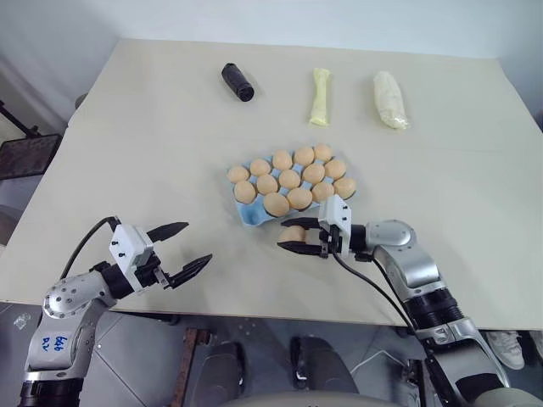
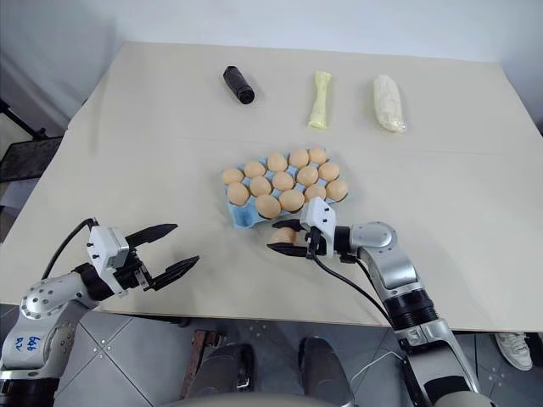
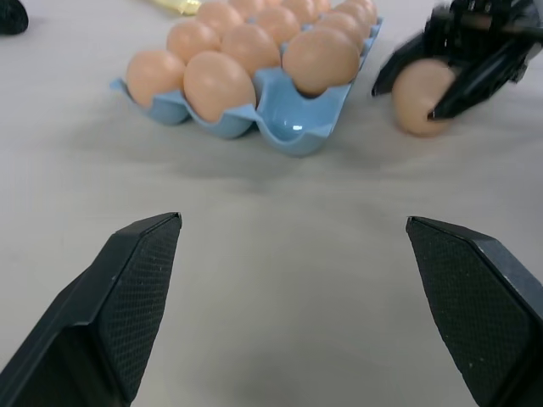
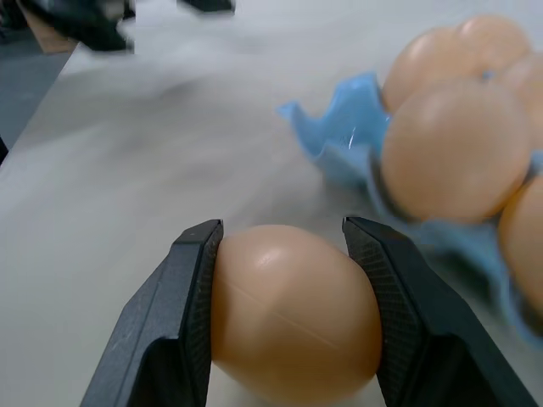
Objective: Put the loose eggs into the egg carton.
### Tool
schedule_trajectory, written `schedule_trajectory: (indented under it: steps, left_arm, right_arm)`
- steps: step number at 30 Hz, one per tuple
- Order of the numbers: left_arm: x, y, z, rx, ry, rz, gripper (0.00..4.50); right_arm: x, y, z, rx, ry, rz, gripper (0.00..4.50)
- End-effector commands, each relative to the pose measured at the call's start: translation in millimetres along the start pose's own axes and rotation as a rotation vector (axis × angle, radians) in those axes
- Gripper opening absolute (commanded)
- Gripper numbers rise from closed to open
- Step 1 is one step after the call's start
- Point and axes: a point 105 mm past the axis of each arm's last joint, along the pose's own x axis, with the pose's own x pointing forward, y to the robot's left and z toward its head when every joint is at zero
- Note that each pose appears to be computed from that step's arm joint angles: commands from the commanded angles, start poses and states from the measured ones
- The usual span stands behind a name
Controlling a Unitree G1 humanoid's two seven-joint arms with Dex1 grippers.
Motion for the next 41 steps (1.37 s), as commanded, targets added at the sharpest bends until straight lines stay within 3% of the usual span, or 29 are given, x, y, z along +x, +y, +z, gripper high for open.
schedule_trajectory:
  steps: [1,5,12,19,20,26,34,36,41]
  left_arm:
    - [-1.4,-1.2,12.2,0.027,-0.041,0.007,4.50]
    - [2.4,-1.4,12.3,0.023,-0.047,0.004,4.50]
    - [5.6,-0.4,13.6,0.025,-0.053,-0.003,4.50]
    - [7.0,-1.4,14.6,0.027,-0.054,-0.008,4.50]
    - [6.9,-1.6,14.5,0.027,-0.053,-0.008,4.50]
    - [5.0,-2.4,9.7,0.026,-0.021,-0.026,4.50]
    - [-1.7,15.3,8.7,0.075,-0.009,0.039,4.50]
    - [-0.8,23.7,4.3,0.064,0.004,0.069,4.50]
    - [5.0,37.5,9.9,0.104,-0.025,0.122,4.50]
  right_arm:
    - [10.1,2.3,35.9,-0.054,-0.099,0.033,2.02]
    - [38.5,-4.2,68.9,-0.070,-0.181,0.039,2.02]
    - [63.1,-14.1,59.5,-0.063,-0.151,0.019,2.02]
    - [57.5,-16.5,55.4,-0.082,-0.152,-0.007,4.31]
    - [52.2,-17.1,57.3,-0.091,-0.156,-0.012,4.47]
    - [-12.0,-16.8,55.0,-0.136,-0.141,-0.090,4.47]
    - [-99.9,-20.6,17.3,-0.137,0.023,-0.289,4.47]
    - [-120.9,-16.8,-3.4,-0.101,0.101,-0.320,4.47]
    - [-140.4,-12.5,-19.1,-0.063,0.131,-0.382,4.47]
